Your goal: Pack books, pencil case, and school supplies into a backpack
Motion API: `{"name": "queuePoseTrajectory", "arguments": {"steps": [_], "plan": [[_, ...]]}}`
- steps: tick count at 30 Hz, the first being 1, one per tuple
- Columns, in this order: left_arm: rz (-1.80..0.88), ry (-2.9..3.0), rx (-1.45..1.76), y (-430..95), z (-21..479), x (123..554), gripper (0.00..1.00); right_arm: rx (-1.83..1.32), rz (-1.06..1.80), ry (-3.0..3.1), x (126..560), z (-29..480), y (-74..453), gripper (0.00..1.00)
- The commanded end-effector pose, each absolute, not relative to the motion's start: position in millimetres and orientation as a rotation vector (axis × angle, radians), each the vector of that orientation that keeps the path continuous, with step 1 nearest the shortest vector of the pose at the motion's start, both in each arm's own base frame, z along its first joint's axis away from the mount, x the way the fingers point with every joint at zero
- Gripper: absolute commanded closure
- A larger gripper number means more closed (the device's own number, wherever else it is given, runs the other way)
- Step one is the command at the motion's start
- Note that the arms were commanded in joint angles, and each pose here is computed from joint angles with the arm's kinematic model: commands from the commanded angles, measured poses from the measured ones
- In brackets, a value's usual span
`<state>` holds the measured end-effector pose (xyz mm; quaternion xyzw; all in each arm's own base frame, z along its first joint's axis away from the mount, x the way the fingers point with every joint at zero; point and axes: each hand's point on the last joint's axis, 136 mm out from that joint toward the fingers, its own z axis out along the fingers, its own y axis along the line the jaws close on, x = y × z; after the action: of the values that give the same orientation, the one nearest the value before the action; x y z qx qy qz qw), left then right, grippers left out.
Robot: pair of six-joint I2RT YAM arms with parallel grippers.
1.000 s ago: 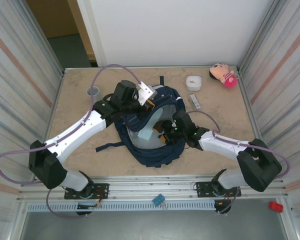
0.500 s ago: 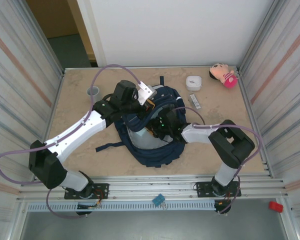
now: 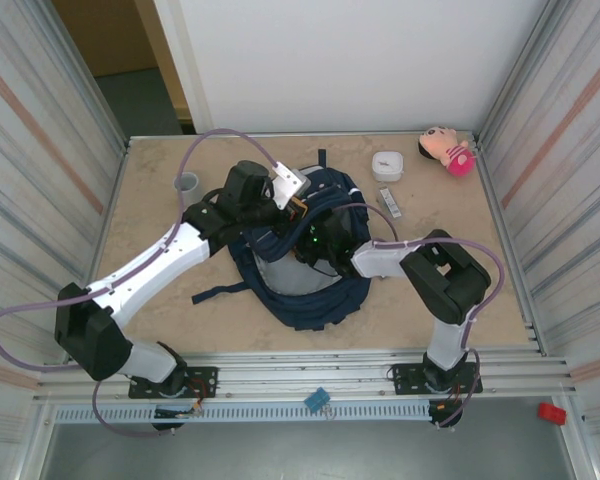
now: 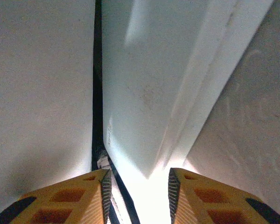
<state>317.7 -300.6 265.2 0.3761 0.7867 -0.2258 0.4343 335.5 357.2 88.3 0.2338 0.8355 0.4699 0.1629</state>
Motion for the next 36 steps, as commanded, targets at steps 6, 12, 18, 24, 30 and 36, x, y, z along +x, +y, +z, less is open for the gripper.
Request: {"name": "queuePoseTrajectory", "arguments": {"steps": [6, 12, 18, 24, 30, 36], "plan": [[-0.548, 1.844, 0.787, -280, 307, 323, 1.0, 0.559, 1.284, 2.398, 290, 121, 315, 0.59], [-0.567, 1.869, 0.765, -276, 297, 319, 1.0, 0.522, 1.082, 2.515, 261, 124, 265, 0.57], [-0.584, 1.884, 0.77, -276, 292, 316, 1.0, 0.563, 1.027, 2.546, 250, 127, 220, 0.56], [-0.579, 1.896, 0.775, -274, 289, 313, 1.0, 0.555, 0.876, 2.631, 247, 137, 161, 0.5], [-0.57, 1.89, 0.769, -271, 291, 311, 1.0, 0.643, 0.66, 2.716, 249, 129, 98, 0.47], [-0.566, 1.889, 0.759, -270, 291, 313, 1.0, 0.661, 0.716, 2.77, 267, 106, 105, 0.49]]}}
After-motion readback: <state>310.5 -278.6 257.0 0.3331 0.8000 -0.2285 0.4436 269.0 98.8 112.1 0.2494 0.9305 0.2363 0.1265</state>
